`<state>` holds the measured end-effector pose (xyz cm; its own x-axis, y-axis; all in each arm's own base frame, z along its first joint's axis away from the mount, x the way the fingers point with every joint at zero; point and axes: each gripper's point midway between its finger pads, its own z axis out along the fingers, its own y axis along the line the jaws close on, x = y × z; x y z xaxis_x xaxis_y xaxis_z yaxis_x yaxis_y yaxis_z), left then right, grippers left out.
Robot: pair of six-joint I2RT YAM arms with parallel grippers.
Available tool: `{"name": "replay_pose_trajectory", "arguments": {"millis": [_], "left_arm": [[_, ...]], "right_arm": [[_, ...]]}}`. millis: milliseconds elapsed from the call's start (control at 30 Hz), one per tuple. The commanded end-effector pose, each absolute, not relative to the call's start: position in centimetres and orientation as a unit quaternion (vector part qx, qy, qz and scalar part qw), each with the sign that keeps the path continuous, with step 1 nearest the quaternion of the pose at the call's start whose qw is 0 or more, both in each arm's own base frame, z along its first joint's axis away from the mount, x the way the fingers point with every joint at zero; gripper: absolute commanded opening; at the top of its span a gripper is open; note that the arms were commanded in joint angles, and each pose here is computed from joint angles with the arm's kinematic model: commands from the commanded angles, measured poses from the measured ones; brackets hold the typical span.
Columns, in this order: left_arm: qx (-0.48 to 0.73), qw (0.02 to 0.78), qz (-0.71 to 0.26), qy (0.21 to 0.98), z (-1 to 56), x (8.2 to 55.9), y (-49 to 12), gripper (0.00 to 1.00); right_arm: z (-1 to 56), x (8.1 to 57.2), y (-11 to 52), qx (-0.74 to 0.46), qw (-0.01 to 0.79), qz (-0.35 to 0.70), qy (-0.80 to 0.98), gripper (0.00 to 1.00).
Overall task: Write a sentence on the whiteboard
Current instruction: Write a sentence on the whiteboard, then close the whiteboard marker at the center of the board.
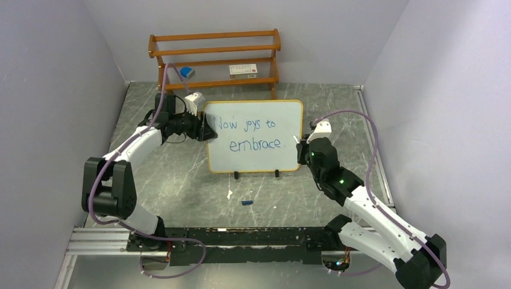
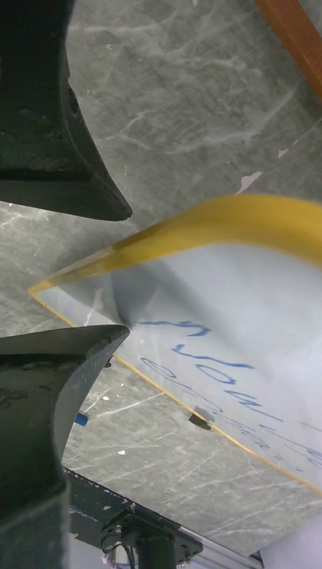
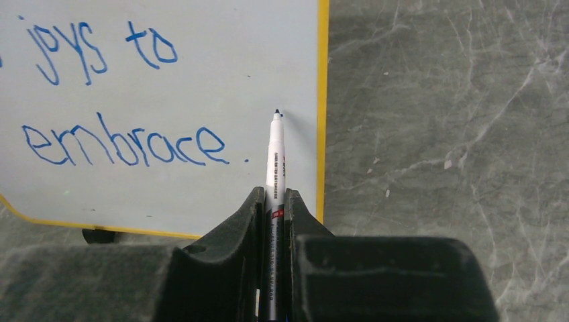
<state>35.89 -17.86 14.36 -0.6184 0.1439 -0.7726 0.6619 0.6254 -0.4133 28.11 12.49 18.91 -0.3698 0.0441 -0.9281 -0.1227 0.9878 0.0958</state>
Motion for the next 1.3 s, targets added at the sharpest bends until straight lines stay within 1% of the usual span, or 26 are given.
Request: {"name": "replay_pose_trajectory", "arguments": {"millis": [0, 33, 133, 300, 500, 600, 733, 1067, 1267], "left_arm": [[0.247, 0.400, -0.332, 0.818, 16.4, 35.8, -17.1, 0.63], [0.245, 0.406, -0.332, 0.815, 16.8, 35.7, -17.1, 0.66], [0.239, 0.429, -0.328, 0.807, 18.7, 35.4, -16.9, 0.68], [0.224, 0.458, -0.304, 0.805, 20.9, 34.7, -16.0, 0.69], [0.224, 0.471, -0.273, 0.809, 22.1, 32.0, -15.5, 0.70], [0.246, 0.460, -0.251, 0.816, 21.6, 30.2, -17.1, 0.69], [0.290, 0.430, -0.211, 0.829, 19.5, 27.2, -19.8, 0.69], [0.374, 0.378, -0.187, 0.826, 16.0, 19.5, -24.6, 0.66], [0.432, 0.341, -0.182, 0.815, 13.2, 16.3, -27.0, 0.64]], "right_arm": [[20.6, 27.8, 12.2, -0.021, 0.573, 0.083, 0.815, 0.00], [20.8, 27.7, 12.2, -0.023, 0.575, 0.086, 0.813, 0.00], [21.6, 27.4, 12.2, -0.027, 0.581, 0.095, 0.808, 0.00], [23.3, 26.6, 12.7, -0.043, 0.595, 0.122, 0.793, 0.00], [25.6, 25.7, 11.5, -0.036, 0.621, 0.123, 0.773, 0.00], [26.7, 25.1, 11.1, -0.030, 0.638, 0.132, 0.758, 0.00], [28.0, 24.3, 10.8, -0.032, 0.655, 0.145, 0.741, 0.00], [28.7, 23.7, 10.1, -0.027, 0.665, 0.145, 0.733, 0.00], [28.8, 23.3, 10.0, -0.025, 0.666, 0.149, 0.730, 0.00]]}}
